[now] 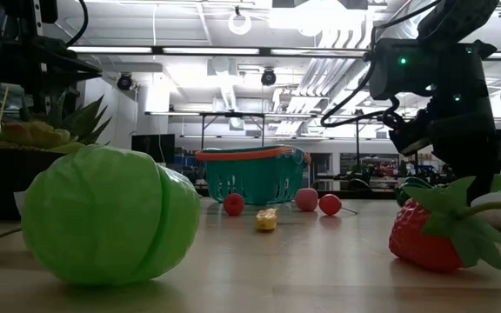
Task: Pick and placing Produce into tupperware
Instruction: Put the green star fruit in the green basket
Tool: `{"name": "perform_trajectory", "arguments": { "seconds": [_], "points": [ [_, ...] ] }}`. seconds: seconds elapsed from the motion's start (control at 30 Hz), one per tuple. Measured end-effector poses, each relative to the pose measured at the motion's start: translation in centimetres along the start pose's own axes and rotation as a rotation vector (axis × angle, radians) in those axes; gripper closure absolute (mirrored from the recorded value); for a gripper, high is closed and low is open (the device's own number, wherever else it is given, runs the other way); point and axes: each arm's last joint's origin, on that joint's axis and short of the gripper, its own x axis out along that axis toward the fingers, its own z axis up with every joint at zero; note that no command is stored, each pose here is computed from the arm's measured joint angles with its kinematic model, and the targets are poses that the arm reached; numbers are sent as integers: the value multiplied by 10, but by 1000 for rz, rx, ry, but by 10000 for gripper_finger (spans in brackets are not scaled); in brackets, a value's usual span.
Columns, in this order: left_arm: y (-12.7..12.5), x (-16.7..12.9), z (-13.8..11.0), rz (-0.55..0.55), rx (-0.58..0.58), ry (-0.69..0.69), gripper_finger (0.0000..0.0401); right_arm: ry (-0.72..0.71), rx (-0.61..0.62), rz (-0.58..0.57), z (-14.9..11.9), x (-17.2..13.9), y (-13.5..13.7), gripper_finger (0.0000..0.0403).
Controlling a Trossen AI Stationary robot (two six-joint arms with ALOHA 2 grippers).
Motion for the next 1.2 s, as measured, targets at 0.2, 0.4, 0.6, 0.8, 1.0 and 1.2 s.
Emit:
{"name": "perform_trajectory", "arguments": {
  "seconds": [0.2, 0.4, 0.6, 0.8, 1.0, 1.2],
  "points": [
    [0, 0, 0, 0, 0, 0, 398, -1, 0, 2, 0, 0, 0, 117],
    [0, 0, 0, 0, 1, 0, 398, 2, -1, 7, 0, 0, 0, 130],
    [0, 0, 0, 0, 2, 0, 398, 15, -3, 24, 0, 0, 1, 146],
    [0, 0, 0, 0, 2, 0, 398, 25, -3, 34, -1, 0, 1, 163],
    [0, 0, 0, 0, 2, 0, 398, 31, -3, 39, -1, 0, 1, 180],
    [0, 0, 0, 0, 2, 0, 398, 34, -2, 40, -1, 0, 1, 186]
  ]
}}
